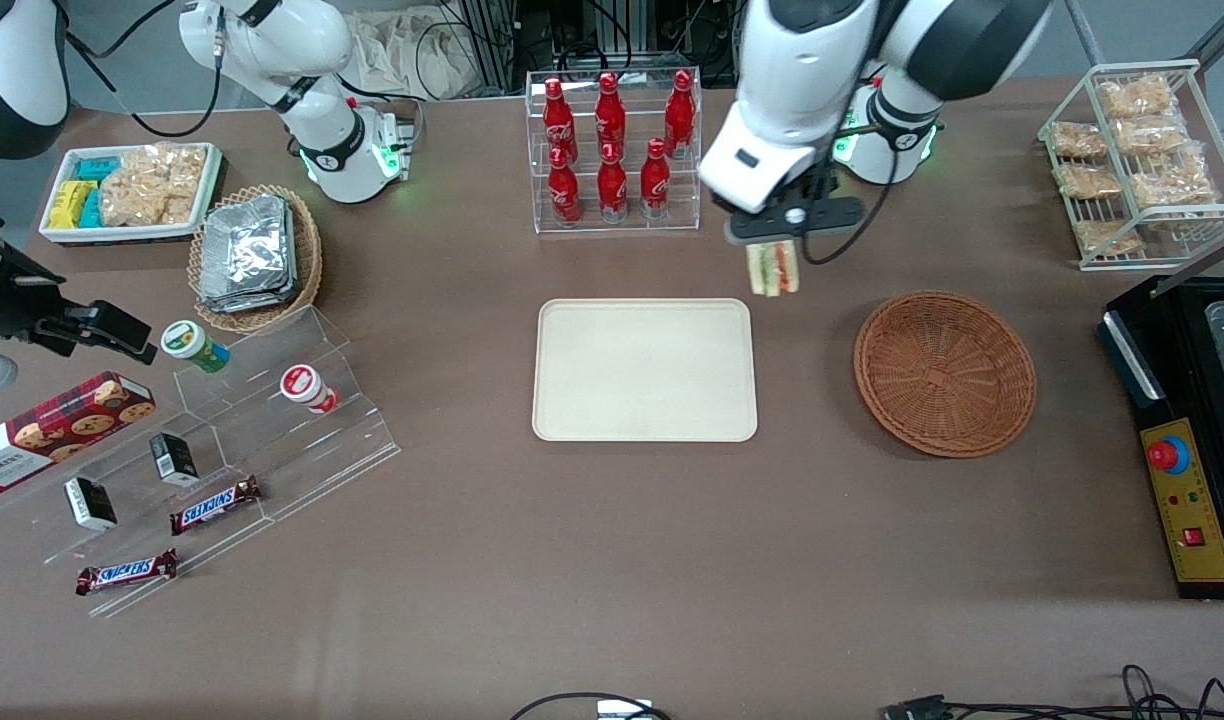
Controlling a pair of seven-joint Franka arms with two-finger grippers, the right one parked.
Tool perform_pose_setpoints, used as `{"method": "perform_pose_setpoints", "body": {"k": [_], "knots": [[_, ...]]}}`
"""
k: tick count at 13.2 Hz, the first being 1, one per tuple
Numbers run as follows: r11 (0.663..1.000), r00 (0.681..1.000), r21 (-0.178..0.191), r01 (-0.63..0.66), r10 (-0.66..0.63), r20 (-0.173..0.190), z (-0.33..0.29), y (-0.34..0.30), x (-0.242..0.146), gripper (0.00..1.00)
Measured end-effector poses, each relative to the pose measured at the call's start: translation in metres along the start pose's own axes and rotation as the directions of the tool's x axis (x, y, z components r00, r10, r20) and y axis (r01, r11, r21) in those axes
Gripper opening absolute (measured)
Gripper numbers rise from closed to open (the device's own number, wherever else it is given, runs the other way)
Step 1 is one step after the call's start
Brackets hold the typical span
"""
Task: Place sandwich from basket to tray
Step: 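Lift the sandwich with the left gripper and carry it over the tray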
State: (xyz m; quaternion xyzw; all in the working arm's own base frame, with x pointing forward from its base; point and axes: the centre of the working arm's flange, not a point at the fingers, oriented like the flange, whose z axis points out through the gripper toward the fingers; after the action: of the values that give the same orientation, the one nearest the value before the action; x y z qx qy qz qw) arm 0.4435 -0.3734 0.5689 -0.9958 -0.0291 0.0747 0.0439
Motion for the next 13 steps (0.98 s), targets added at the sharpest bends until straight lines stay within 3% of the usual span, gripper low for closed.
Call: {"method": "perform_pose_setpoints", "body": {"k": [4, 7, 10, 13], "knots": [[0.999, 1.0, -0.039, -0.013, 0.012, -0.002, 0.066, 0.021, 0.03, 0.18], [0.999, 0.998, 0.003, -0.052, 0.052, -0.026, 0.156, 0.03, 0.045, 0.18], [0.995, 0.994, 0.003, -0.103, 0.103, -0.042, 0.257, 0.031, 0.056, 0.18], [0.991, 0.991, 0.013, -0.132, 0.133, -0.025, 0.319, 0.021, 0.069, 0.18]]}}
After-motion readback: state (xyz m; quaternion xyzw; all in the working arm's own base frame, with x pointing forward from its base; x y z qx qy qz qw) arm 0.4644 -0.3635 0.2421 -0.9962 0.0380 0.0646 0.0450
